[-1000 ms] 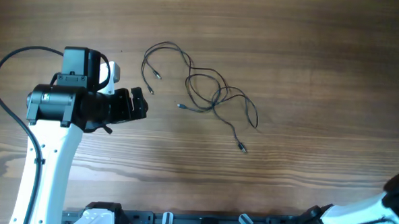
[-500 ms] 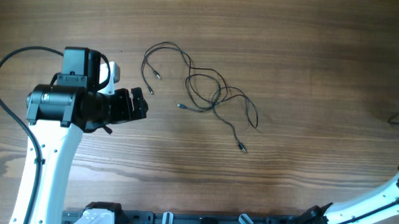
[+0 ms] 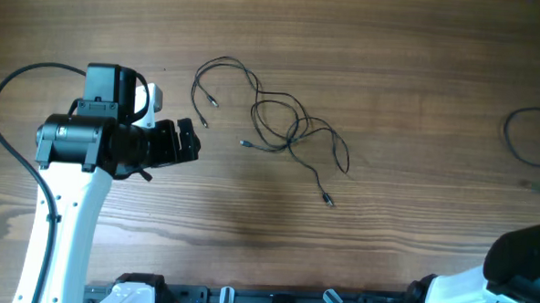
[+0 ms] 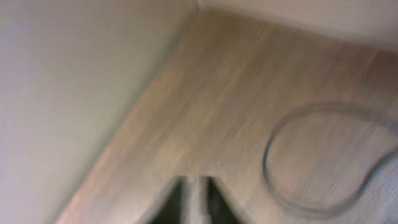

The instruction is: Untangle cables

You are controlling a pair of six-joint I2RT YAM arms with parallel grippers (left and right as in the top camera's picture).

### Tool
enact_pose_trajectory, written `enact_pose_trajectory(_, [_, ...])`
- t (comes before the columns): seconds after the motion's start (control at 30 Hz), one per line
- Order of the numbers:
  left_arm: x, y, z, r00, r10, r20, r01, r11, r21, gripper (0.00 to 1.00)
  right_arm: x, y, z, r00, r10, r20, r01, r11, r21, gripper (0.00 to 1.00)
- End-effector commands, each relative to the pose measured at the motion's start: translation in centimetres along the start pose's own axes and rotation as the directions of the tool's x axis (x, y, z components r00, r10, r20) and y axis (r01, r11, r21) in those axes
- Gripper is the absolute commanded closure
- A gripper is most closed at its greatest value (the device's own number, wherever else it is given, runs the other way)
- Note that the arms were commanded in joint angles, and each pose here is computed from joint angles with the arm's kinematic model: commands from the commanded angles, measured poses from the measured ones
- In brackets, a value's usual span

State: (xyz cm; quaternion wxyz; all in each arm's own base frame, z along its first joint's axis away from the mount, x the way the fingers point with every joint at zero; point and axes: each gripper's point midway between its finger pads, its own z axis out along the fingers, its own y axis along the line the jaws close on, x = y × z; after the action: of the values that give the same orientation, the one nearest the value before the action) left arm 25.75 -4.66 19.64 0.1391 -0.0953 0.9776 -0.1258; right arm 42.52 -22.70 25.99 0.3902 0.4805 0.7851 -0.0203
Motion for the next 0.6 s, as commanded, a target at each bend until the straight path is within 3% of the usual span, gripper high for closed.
enact_pose_trajectory(0.0, [0.1,-0.1,-0.1,1.0,0.013,0.003,-0.013,1.0,0.015,0.0,6.0,-4.0,4.2,0.978,0.165,-0.126,-0.131,0.962,0.239,0.96])
enact_pose_trajectory(0.13, [0.1,-0.1,-0.1,1.0,0.013,0.003,-0.013,1.0,0.015,0.0,12.4,-8.1,7.8,0.946,0.213,-0.245,-0.106,0.916,0.387,0.96])
enact_pose_trajectory(0.3, [0.1,-0.1,-0.1,1.0,0.012,0.003,-0.012,1.0,0.016,0.0,15.3,-10.7,9.9,0.949,0.199,-0.244,-0.076,0.898,0.434,0.96])
enact_pose_trajectory(0.47, [0.2,-0.3,-0.1,1.0,0.012,0.0,-0.012,1.0,0.027,0.0,16.8,-11.4,12.9,0.968,0.189,-0.163,-0.12,0.925,0.362,0.96])
enact_pose_trajectory(0.57, [0.2,-0.3,-0.1,1.0,0.012,0.0,-0.012,1.0,0.027,0.0,16.2,-10.9,14.7,0.993,0.014,-0.119,0.018,0.965,0.262,0.95])
